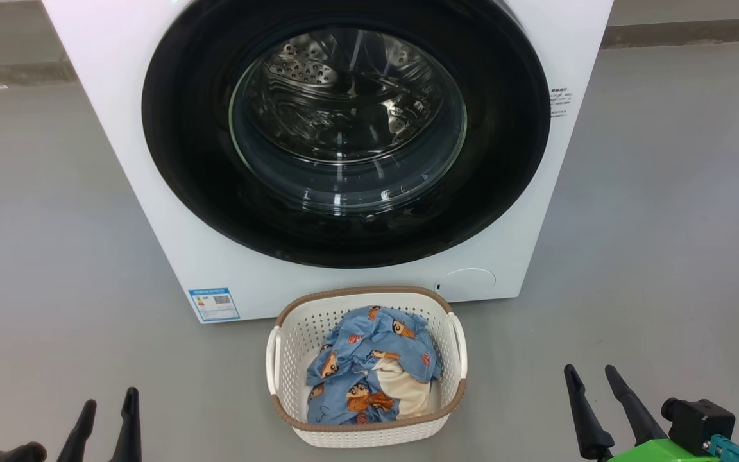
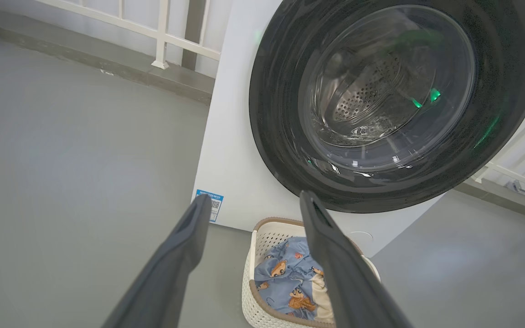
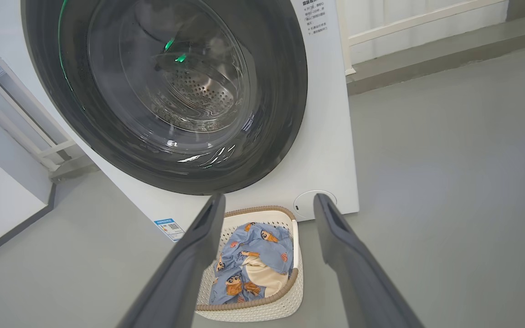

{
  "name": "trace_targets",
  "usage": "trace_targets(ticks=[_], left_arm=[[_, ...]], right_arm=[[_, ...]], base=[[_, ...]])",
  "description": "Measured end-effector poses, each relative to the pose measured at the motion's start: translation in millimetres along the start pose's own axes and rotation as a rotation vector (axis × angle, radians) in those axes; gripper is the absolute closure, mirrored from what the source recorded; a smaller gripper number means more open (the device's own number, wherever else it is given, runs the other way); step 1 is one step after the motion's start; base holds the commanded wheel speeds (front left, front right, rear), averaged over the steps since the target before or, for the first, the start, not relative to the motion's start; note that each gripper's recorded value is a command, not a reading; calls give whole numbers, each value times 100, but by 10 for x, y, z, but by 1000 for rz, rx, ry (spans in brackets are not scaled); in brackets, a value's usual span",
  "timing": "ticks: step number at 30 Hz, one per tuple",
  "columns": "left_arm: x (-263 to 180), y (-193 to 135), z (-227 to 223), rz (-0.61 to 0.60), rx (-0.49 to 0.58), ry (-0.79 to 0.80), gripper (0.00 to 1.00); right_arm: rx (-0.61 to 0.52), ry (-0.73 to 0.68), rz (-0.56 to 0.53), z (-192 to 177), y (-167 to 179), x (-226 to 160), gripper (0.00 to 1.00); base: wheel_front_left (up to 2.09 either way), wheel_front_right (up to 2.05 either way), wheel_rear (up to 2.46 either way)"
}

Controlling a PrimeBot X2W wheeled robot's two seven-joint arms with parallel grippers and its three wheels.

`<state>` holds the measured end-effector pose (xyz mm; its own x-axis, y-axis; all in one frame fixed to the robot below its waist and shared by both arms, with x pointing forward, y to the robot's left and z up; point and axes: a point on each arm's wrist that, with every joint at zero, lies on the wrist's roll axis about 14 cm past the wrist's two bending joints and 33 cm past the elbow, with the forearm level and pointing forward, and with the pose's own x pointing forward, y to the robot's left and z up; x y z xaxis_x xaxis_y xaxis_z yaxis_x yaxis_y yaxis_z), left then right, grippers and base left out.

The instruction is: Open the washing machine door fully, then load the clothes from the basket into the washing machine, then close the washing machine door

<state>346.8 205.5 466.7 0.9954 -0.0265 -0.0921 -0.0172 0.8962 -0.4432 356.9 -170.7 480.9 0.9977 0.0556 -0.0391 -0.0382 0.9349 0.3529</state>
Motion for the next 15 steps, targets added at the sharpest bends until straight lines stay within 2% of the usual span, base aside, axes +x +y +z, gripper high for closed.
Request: trace_targets(ticks=[15], left_arm=[[-70, 13, 13, -30, 206, -8, 0]], right_arm=[[-179, -14, 5, 8, -45, -66, 0]], base=[[0, 0, 0]])
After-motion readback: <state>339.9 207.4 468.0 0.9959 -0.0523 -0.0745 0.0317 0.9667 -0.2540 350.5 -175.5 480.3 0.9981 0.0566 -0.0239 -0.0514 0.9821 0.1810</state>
